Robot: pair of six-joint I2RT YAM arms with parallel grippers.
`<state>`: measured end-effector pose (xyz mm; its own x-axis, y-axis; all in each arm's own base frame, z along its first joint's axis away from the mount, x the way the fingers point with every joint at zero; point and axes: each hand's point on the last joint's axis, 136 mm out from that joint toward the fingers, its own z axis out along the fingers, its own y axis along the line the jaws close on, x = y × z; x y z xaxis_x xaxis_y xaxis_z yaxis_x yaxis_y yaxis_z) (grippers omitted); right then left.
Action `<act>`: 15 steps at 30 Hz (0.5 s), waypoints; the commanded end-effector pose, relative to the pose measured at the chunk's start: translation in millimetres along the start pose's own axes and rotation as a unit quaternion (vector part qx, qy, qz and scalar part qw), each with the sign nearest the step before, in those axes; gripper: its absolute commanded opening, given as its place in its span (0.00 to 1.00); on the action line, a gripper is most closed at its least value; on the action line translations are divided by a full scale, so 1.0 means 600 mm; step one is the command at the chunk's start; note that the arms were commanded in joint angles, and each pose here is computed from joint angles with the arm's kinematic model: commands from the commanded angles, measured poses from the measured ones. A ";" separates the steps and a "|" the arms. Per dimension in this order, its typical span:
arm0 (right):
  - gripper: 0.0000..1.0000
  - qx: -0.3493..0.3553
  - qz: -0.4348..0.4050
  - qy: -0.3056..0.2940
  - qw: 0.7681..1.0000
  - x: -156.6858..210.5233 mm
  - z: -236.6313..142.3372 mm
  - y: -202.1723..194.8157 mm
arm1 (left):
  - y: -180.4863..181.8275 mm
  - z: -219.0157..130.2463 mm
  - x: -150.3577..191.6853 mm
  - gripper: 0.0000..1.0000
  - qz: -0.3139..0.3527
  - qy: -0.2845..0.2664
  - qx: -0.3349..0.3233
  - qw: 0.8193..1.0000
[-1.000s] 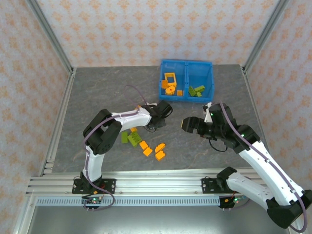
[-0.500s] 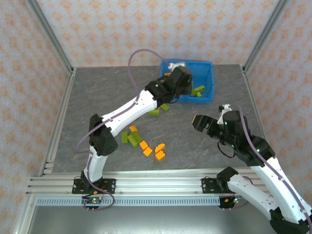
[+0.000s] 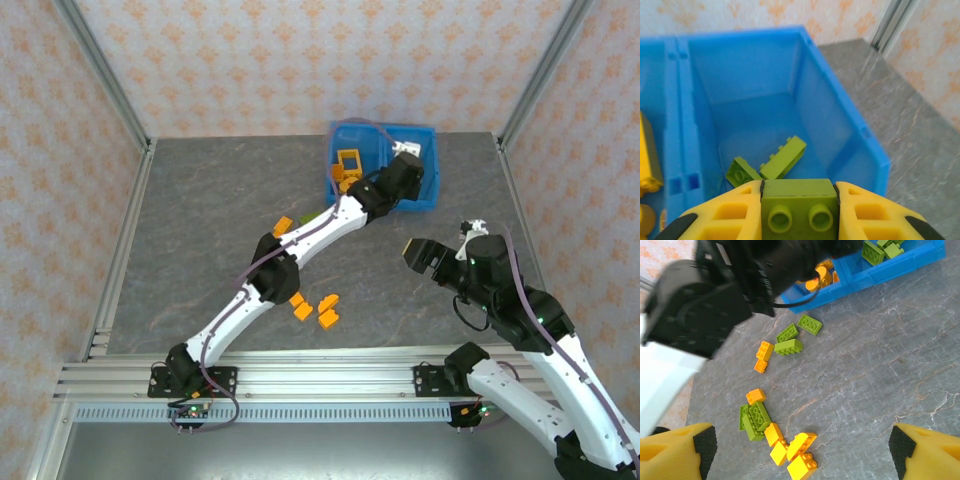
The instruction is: Sort the legos into containers by color
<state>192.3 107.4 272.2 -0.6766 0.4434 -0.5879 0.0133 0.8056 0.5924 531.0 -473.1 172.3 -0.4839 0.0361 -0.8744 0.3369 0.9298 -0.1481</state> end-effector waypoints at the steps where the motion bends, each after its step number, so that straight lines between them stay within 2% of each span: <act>1: 0.90 0.013 0.001 0.003 1.000 0.006 0.001 -0.011 | -0.016 -0.015 -0.069 0.29 -0.008 -0.068 0.019 0.997; 5: 0.90 0.014 0.000 0.008 1.000 0.009 -0.001 -0.012 | -0.013 -0.001 -0.042 0.37 -0.006 -0.049 0.014 0.999; 8: 0.91 0.014 0.000 0.010 1.000 0.011 0.001 -0.013 | -0.016 -0.009 -0.052 0.52 -0.014 -0.050 0.021 0.998; 11: 0.91 0.015 0.000 0.012 1.000 0.013 0.003 -0.014 | -0.029 -0.038 -0.083 0.60 -0.016 -0.060 0.034 0.997; 15: 0.91 0.017 -0.007 0.011 1.000 0.013 0.002 -0.015 | -0.046 -0.125 -0.145 0.68 -0.013 -0.050 0.076 0.996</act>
<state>190.7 106.5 269.4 -0.6835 0.4386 -0.5834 0.0193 0.8099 0.5863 528.5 -484.0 160.4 -0.4928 0.0549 -0.8684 0.3811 0.9108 -0.1587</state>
